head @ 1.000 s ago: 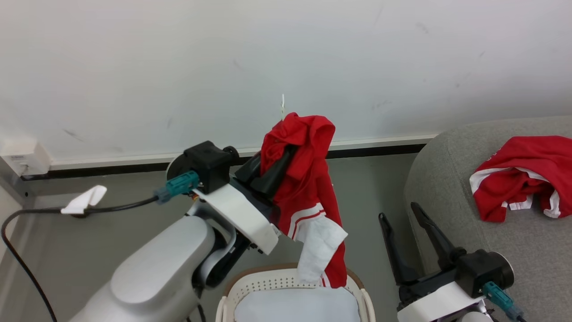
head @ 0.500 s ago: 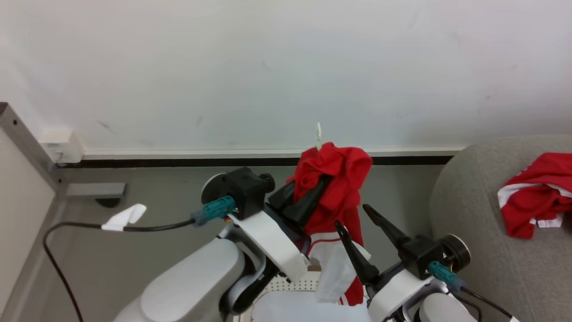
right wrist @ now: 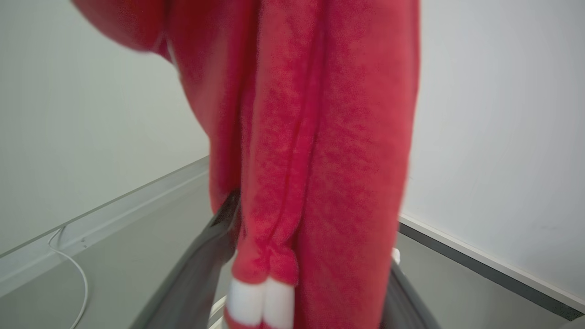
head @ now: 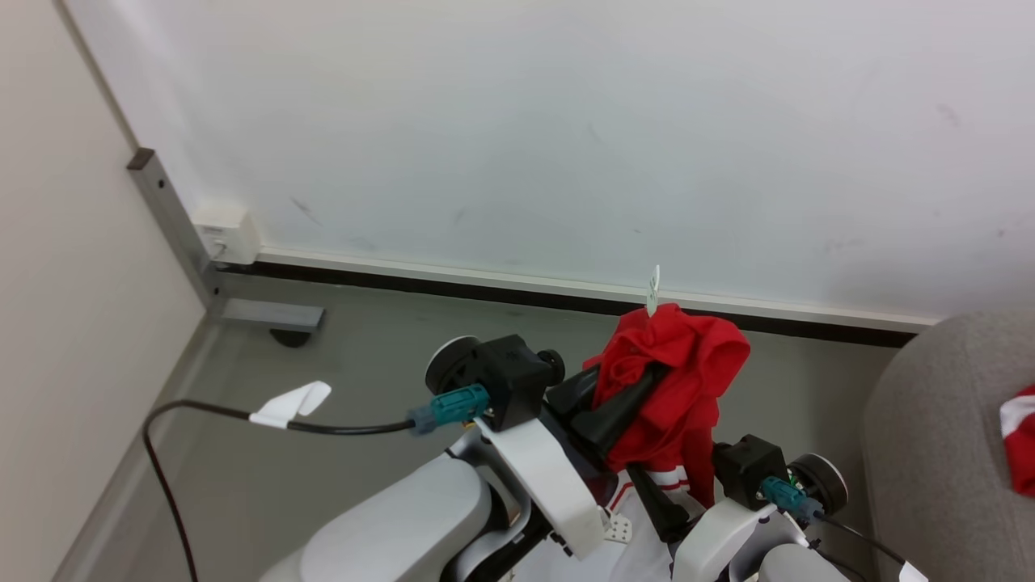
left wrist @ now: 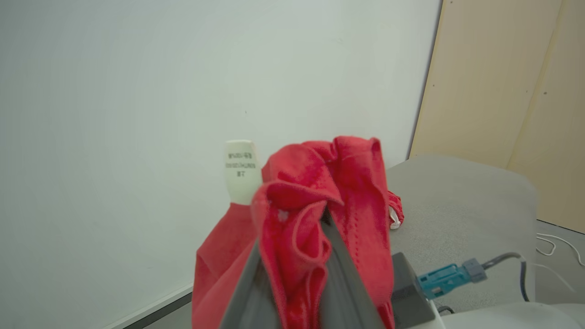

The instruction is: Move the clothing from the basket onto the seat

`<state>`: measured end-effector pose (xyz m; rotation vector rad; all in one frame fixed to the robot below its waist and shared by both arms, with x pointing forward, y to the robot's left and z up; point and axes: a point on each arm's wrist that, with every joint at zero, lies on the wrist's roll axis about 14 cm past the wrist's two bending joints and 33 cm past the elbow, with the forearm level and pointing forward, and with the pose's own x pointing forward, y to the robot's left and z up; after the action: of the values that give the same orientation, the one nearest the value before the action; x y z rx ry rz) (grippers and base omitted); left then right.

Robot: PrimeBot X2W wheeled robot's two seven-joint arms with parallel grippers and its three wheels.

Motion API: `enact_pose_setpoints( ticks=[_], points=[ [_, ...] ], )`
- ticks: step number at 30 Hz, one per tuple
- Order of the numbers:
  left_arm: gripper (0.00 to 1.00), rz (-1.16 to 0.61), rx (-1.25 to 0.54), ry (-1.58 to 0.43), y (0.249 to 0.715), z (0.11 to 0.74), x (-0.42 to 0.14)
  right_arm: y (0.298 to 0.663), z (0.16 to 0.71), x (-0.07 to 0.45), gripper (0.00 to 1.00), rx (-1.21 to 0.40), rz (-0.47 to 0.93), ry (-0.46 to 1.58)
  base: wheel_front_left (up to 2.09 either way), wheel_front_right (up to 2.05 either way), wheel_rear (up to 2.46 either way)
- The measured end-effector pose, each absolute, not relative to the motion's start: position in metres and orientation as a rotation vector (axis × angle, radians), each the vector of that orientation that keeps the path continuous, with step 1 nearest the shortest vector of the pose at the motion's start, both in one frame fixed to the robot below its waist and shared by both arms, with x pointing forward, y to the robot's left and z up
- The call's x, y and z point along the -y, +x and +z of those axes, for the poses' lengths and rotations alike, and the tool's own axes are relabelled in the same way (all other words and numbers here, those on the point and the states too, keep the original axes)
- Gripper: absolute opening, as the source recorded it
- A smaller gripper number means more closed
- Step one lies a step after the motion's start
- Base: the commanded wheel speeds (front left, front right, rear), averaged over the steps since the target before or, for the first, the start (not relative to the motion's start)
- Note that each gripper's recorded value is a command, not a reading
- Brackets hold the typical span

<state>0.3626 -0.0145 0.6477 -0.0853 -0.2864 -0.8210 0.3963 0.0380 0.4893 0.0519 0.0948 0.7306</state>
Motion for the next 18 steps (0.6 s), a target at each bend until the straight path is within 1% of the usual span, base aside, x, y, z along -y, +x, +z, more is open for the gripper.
enact_pose_setpoints(
  ticks=[1, 2, 3, 4, 9, 18],
  points=[
    [0.0, -0.816, 0.289, -0.084, 0.361, 0.649, 0.013, 0.395, 0.489, -0.041, 1.0, -0.098, 0.739, 0.051, 0.0, 0.0, 0.0],
    [0.0, -0.81, 0.292, -0.083, 0.36, 0.65, 0.011, 0.395, 0.489, -0.044, 0.77, -0.1, 0.746, 0.053, 0.0, 0.0, 0.0],
    [0.0, -0.804, 0.295, -0.08, 0.36, 0.65, 0.008, 0.394, 0.489, -0.046, 0.3, -0.101, 0.753, 0.055, 0.0, 0.0, 0.0],
    [0.0, -0.798, 0.294, -0.078, 0.36, 0.651, 0.007, 0.394, 0.489, -0.049, 0.0, -0.1, 0.76, 0.055, 0.0, 0.0, 0.0],
    [0.0, -0.782, 0.298, -0.073, 0.359, 0.652, 0.002, 0.389, 0.495, -0.057, 0.0, -0.084, 0.788, 0.054, 0.0, 0.0, 0.0],
    [0.0, -0.787, 0.288, -0.078, 0.359, 0.648, 0.007, 0.391, 0.503, -0.05, 0.0, -0.063, 0.764, 0.077, 0.0, 0.0, 0.0]
  ],
)
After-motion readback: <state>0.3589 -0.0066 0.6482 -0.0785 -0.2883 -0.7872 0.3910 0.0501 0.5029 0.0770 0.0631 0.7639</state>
